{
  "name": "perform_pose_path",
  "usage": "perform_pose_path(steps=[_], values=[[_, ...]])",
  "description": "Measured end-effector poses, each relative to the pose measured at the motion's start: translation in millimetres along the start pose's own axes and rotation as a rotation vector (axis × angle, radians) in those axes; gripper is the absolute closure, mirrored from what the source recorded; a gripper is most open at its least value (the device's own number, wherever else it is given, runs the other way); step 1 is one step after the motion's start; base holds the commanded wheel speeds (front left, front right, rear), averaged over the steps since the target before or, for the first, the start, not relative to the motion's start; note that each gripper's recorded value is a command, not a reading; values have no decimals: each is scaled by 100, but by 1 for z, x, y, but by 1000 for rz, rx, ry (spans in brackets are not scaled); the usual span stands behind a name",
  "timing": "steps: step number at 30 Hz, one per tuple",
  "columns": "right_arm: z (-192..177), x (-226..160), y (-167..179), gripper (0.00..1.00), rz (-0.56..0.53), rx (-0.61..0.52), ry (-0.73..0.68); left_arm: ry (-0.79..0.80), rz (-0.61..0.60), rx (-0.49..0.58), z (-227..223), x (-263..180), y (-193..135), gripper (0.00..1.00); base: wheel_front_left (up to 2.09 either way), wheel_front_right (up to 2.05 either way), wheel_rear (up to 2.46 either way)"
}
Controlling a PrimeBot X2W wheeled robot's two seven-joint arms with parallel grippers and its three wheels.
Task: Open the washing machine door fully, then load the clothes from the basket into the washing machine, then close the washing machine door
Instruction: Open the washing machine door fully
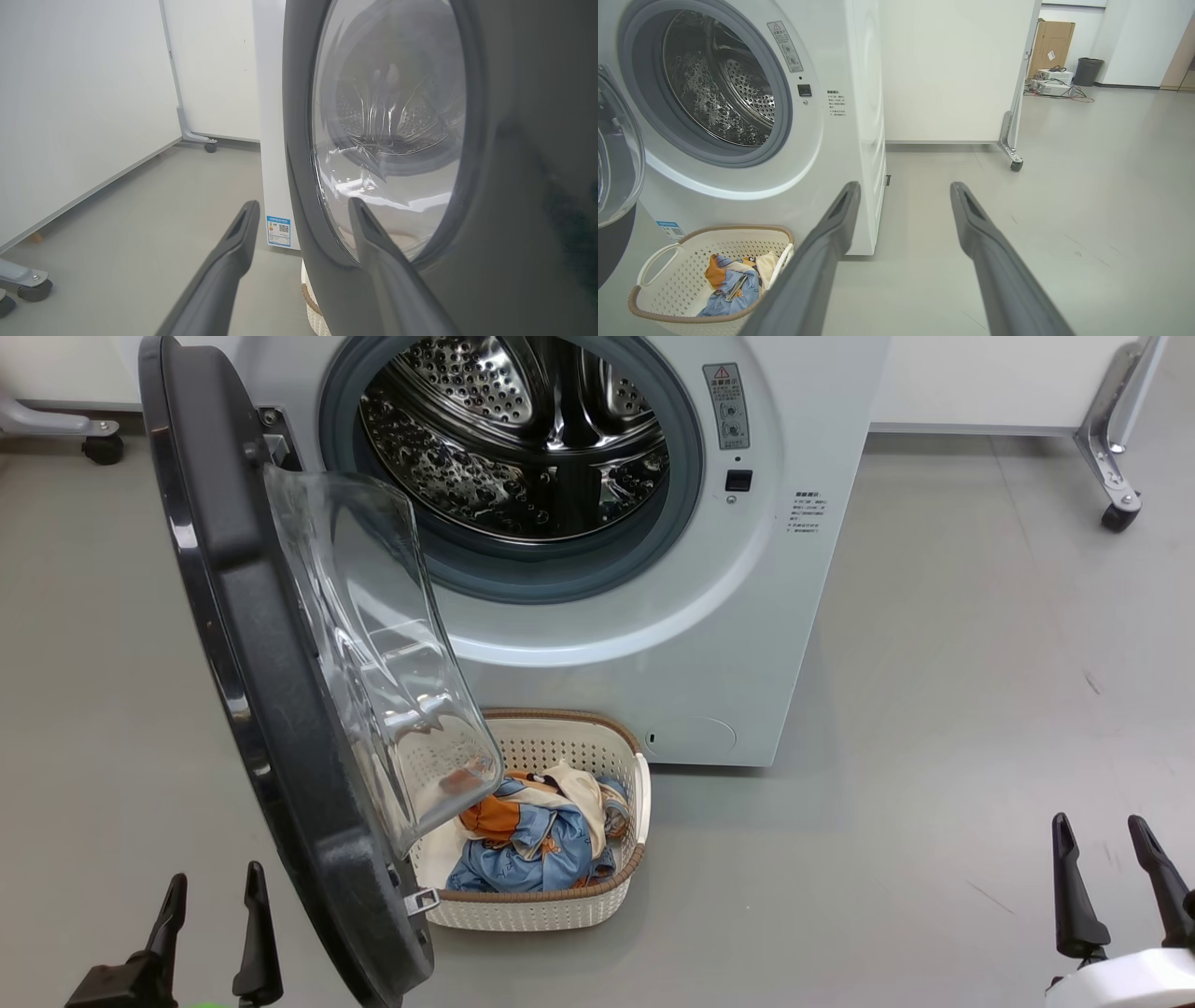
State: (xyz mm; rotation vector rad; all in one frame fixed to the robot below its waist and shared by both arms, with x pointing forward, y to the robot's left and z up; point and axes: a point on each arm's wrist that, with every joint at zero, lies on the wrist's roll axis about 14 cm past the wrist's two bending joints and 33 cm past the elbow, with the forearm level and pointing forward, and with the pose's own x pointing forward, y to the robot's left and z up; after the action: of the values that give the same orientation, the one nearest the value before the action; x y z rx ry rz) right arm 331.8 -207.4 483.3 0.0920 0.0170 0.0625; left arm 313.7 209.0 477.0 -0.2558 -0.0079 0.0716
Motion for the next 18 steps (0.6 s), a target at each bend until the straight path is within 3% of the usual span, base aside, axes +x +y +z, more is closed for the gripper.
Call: perform_pose_path(steps=[18], values=[[-14, -13, 2, 0, -19, 15, 30, -3, 5, 10, 1, -2, 2, 0, 0, 0, 0]])
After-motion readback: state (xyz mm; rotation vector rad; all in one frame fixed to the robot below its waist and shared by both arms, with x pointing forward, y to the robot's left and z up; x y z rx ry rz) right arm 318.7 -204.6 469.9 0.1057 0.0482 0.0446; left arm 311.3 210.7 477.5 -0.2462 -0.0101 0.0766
